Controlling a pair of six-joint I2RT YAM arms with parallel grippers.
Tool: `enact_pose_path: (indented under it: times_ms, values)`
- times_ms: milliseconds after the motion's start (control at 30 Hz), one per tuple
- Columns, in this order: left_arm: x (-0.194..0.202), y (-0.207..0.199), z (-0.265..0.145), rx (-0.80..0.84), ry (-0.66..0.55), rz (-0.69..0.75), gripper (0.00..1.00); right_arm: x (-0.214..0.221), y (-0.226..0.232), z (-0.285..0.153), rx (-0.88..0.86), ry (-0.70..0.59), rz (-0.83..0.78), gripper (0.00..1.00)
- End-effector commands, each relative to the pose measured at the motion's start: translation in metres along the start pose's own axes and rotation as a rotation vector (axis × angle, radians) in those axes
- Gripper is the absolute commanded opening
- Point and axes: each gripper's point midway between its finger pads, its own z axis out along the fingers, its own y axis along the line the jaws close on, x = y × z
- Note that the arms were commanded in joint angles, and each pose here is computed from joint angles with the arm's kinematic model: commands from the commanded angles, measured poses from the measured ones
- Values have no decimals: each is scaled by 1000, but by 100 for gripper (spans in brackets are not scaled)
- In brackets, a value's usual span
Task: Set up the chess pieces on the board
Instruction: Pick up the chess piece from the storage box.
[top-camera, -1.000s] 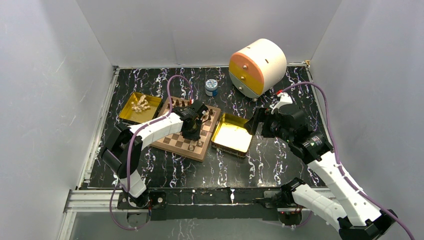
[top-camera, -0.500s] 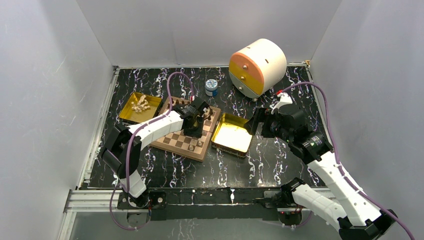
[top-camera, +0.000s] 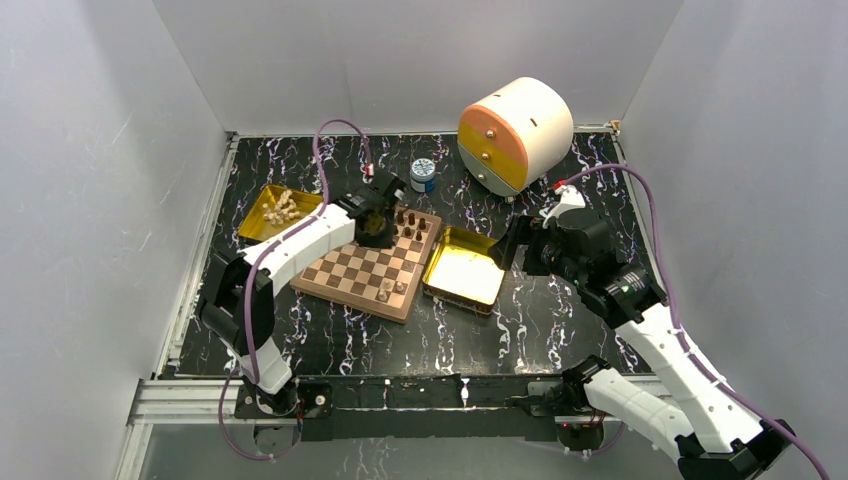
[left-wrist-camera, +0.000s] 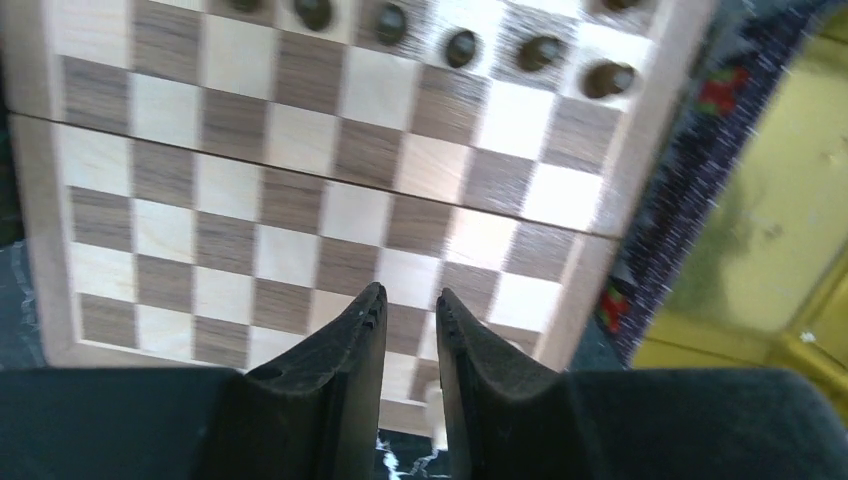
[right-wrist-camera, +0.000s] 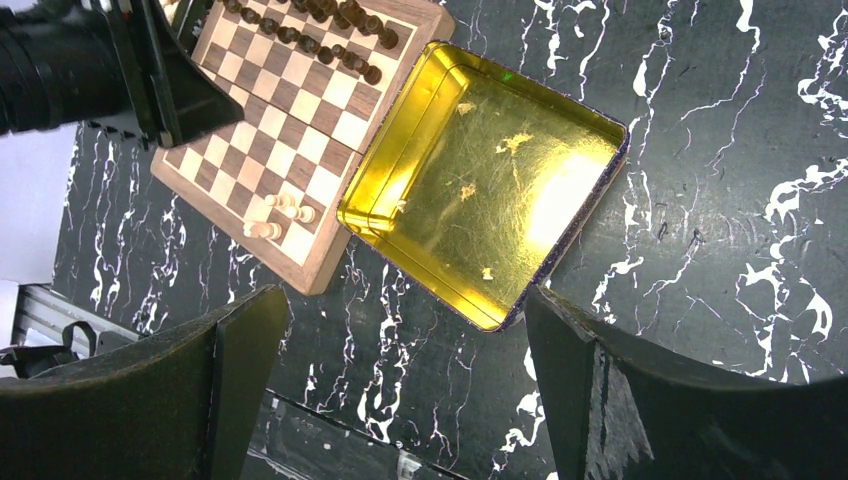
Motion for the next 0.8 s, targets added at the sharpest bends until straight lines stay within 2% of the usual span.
enact_pose_path:
  times_ms: [0, 367, 767]
  values:
    - [-37, 59, -18, -86, -77, -99, 23, -16, 9, -8, -43, -76, -1, 99]
    - [-67, 190, -10, -266, -117, -309, 21, -15, 12, -7, -57, -65, -5, 99]
    - [-72, 278, 34, -349, -150, -551, 22, -12, 11, -3, -56, -53, -4, 99]
